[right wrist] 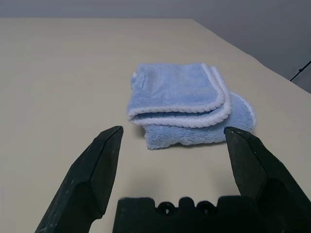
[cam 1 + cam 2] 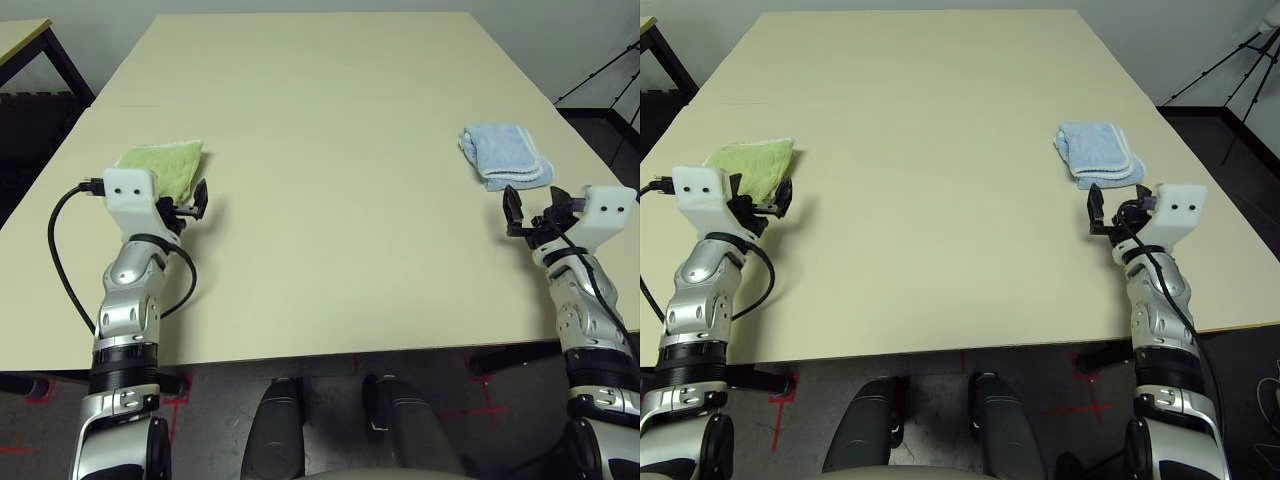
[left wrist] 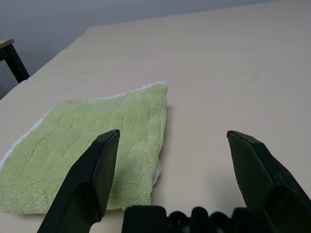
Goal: Fold the towel and set it aside.
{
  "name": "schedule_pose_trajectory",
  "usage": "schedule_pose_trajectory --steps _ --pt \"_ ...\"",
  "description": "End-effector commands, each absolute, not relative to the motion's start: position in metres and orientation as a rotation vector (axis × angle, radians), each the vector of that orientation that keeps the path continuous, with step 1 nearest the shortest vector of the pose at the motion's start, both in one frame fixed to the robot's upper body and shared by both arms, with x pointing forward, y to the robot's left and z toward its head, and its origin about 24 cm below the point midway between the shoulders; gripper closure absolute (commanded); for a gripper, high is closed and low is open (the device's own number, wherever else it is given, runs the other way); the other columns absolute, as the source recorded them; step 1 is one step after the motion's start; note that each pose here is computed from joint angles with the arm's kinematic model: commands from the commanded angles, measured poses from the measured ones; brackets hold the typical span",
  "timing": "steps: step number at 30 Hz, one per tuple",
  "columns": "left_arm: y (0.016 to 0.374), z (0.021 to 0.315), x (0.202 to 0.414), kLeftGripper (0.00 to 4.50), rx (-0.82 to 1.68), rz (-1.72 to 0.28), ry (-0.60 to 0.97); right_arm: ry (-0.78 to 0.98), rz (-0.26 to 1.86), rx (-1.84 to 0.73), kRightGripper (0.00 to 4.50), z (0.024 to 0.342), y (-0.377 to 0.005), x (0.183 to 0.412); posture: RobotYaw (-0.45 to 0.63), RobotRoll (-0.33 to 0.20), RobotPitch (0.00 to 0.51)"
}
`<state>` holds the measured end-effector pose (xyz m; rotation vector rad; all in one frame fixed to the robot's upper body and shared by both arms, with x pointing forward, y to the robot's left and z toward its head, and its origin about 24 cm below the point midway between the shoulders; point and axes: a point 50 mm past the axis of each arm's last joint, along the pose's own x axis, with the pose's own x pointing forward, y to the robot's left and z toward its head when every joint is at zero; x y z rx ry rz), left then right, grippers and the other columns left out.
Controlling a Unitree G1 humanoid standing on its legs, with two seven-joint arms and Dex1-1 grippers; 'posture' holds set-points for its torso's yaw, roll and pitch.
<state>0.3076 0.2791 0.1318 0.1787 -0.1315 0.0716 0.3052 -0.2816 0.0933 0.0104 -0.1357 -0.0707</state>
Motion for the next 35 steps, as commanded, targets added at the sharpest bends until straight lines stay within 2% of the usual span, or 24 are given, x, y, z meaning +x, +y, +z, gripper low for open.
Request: schedule_pose_trajectory --steps 1,35 --pt "0.2776 0.1325 0.3061 0.02 0.172 0.064 -0.150 -0.129 -0.090 0.029 0.00 0.0900 -0.2863 0.3016 0.14 0.000 0.118" --pt "0.2695 0.1345 0.3077 0.02 0.138 0.047 -0.203 -0.152 -0.071 0.026 0.00 0.0925 -0.2862 0.3015 0.15 0.000 0.114"
